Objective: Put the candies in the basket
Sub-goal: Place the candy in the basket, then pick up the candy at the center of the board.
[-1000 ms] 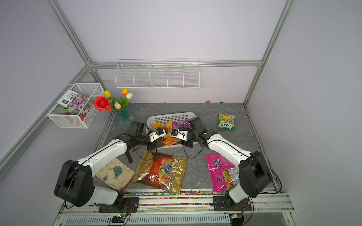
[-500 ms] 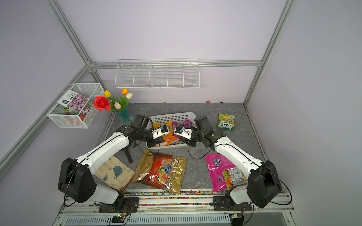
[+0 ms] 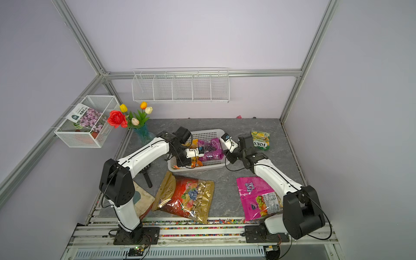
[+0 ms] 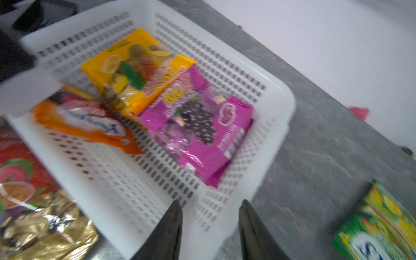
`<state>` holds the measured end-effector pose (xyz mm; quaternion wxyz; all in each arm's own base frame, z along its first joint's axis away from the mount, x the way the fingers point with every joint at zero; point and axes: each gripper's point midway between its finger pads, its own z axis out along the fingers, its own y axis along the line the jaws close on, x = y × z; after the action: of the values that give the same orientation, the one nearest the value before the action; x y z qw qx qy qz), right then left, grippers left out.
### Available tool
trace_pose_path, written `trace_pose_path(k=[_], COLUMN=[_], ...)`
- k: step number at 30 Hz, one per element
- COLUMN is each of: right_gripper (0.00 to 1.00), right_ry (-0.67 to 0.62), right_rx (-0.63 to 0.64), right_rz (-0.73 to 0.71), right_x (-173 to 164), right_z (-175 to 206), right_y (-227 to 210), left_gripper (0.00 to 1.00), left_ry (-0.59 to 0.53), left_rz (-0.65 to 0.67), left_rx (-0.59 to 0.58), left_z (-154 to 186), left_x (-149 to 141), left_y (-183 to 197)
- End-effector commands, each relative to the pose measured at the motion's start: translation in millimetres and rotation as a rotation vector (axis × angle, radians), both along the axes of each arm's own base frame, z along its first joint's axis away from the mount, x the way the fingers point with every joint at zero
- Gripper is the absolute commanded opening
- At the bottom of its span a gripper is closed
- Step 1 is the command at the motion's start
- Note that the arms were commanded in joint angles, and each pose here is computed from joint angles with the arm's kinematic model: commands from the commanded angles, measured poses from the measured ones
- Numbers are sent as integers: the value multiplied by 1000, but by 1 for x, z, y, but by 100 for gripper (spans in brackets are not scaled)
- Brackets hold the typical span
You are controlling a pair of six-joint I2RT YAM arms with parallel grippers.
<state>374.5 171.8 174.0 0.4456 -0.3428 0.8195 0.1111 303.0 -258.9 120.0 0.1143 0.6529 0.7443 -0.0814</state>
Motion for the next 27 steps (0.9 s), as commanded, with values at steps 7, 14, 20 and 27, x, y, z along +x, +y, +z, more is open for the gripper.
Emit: trace_pose_path(k=[7,14,20,27], right_gripper=[70,69,68,56], right_ry=[49,340,403,560], right_rx=[105,215,183,445], right_rz=[-688,-1146,-1277,-1406], right_x=[35,42,46,39], right_z=[11,-23,-41,-78], right_y=[-104,-176,-209,-255], left_gripper=[17,100,100,100], left_ry=[-3,-4,-131,-342], left_rz=[-19,46,112,326], left_rx=[84,35,-158,-382], left_z=[1,15,73,138], left_x=[-5,-11,-5,12], left_y=[-14,-27,-38,-27])
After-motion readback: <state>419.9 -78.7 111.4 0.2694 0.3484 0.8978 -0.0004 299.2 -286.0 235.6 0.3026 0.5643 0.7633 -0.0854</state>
